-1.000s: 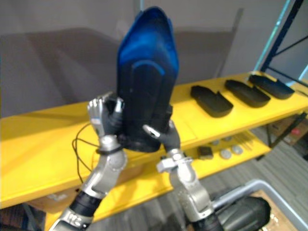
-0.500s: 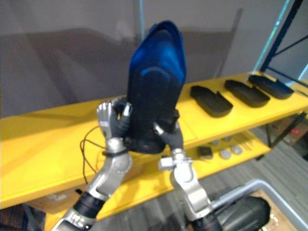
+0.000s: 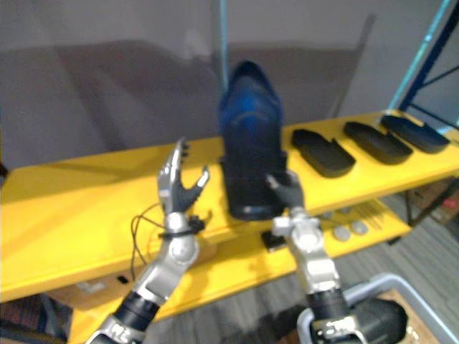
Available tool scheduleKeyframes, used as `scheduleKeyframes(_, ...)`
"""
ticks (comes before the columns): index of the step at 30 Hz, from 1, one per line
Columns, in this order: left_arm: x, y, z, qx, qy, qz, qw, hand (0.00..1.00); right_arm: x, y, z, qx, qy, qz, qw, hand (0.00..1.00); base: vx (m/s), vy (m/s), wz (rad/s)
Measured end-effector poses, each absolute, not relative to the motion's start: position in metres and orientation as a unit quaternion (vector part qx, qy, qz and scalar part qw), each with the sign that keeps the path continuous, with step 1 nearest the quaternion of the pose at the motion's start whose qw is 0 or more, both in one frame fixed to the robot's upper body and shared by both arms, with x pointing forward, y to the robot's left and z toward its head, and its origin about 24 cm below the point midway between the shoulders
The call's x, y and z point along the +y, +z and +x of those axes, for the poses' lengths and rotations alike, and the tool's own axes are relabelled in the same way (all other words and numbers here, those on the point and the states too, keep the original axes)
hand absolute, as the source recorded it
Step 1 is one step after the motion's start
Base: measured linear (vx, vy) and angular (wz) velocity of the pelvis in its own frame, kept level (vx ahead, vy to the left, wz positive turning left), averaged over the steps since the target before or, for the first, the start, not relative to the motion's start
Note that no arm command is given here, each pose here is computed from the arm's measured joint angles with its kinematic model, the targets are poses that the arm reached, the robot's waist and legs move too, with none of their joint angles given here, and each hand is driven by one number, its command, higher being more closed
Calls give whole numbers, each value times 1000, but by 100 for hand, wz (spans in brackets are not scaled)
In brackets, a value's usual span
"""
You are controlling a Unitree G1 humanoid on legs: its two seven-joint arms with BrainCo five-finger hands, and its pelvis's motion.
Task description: Walk over and take plastic housings, then place them on the shelf
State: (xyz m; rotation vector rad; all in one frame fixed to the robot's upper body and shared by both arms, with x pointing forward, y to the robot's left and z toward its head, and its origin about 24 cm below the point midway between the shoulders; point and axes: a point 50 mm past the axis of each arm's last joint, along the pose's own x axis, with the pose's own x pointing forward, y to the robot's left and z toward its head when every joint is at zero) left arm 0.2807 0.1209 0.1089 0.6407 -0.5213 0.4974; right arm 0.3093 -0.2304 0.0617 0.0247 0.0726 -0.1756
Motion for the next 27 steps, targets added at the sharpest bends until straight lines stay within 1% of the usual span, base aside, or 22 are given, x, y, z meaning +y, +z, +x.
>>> scheduleKeyframes(4, 133, 102, 277, -237, 241, 326, 883, 0, -253, 70, 323, 49, -79, 10, 996, 100, -1, 0, 1)
scheduleKeyframes(7, 132, 100, 274, -229, 227, 306, 896, 0, -260, 83, 336, 45, -67, 21, 997, 100, -10, -6, 14)
scheduleKeyframes(10, 140, 97, 268, -216, 231, 287, 904, 0, -272, 89, 344, 53, -65, 21, 996, 100, -11, -12, 21)
scheduleKeyframes(12, 150, 89, 262, -190, 238, 279, 911, 0, -285, 89, 343, 67, -71, 14, 995, 100, 5, -9, 24)
scheduleKeyframes(14, 166, 76, 252, -156, 253, 286, 911, 0, -301, 89, 339, 83, -78, 2, 994, 100, 0, 5, 22)
scheduleKeyframes(17, 179, 63, 239, -123, 252, 282, 918, 0, -314, 91, 338, 103, -66, -3, 992, 100, -1, -11, 20)
scheduleKeyframes(21, 186, 52, 229, -100, 223, 301, 922, 0, -326, 103, 343, 112, -46, 4, 993, 100, -14, -3, 24)
scheduleKeyframes(23, 186, 48, 224, -90, 212, 288, 929, 0, -332, 112, 346, 115, -41, 9, 993, 100, -4, 5, 17)
scheduleKeyframes(27, 186, 44, 218, -80, 197, 282, 935, 0, -344, 128, 349, 111, -38, 14, 993, 100, -21, -11, 22)
